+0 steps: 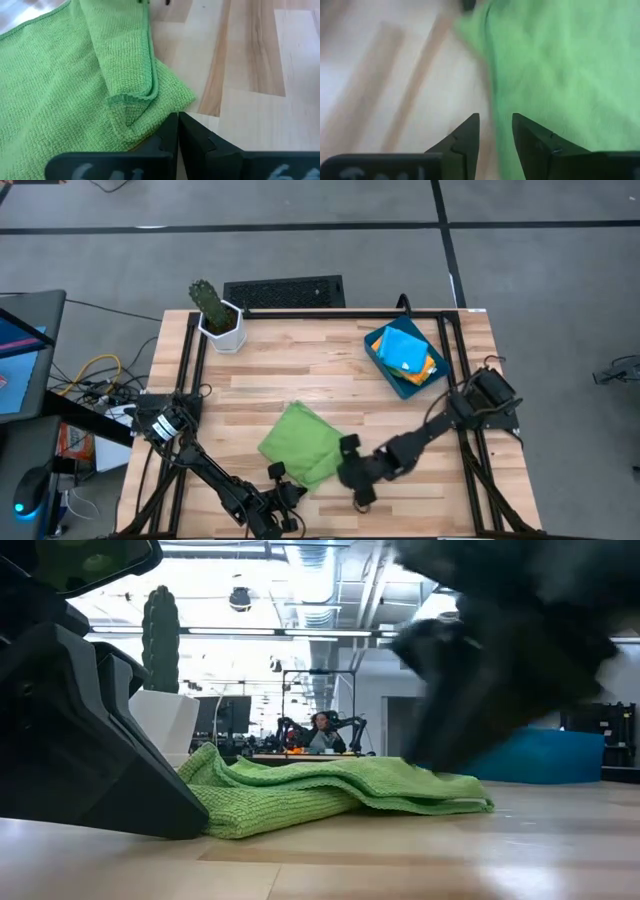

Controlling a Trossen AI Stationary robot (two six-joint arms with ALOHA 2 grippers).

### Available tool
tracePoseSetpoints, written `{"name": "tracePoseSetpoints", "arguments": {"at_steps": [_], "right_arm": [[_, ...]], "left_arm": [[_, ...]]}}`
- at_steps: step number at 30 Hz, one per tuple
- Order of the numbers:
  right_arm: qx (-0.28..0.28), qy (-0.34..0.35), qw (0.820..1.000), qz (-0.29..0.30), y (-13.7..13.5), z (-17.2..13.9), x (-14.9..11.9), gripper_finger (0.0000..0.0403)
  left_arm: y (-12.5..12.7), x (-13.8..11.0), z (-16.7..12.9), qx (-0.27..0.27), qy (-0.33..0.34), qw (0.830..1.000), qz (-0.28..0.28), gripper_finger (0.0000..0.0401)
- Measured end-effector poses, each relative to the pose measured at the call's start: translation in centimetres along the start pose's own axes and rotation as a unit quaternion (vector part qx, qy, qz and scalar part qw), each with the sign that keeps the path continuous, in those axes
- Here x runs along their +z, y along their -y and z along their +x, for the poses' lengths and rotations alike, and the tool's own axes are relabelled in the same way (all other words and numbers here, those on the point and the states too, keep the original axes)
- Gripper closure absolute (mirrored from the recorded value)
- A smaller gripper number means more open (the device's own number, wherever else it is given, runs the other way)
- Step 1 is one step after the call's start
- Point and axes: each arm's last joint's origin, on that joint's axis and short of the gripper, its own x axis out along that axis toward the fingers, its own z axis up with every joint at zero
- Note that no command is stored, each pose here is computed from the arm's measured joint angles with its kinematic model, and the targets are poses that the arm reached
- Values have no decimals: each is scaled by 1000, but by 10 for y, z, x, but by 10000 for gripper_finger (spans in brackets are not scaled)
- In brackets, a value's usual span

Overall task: Fold microfiber towels
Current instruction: Fold the green microfiber cloth

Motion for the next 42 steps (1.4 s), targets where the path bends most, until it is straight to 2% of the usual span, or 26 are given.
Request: {"name": "tracePoseSetpoints", "arguments": {"at_steps": [6, 17, 20, 26, 35, 42], "right_arm": [[-40, -32, 998, -27, -15, -2, -23, 268], [-49, -43, 998, -2, -5, 6, -38, 266], [-47, -43, 998, -2, -6, 7, -38, 297], [-49, -46, 998, -3, -5, 7, -39, 387], [-53, -60, 997, -15, -1, 1, -24, 396], [-52, -71, 996, -11, 22, -7, -5, 392]], "left_arm": [[0, 0, 0, -1, -1, 1000, 0, 395], [0, -1, 0, -3, -4, 1000, -3, 395], [0, -1, 0, -4, -5, 1000, -3, 395], [0, -1, 0, -5, -6, 1000, -3, 395], [1, -2, -1, -8, -9, 1000, -2, 395], [1, -2, -1, -9, -9, 1000, -1, 395]]}}
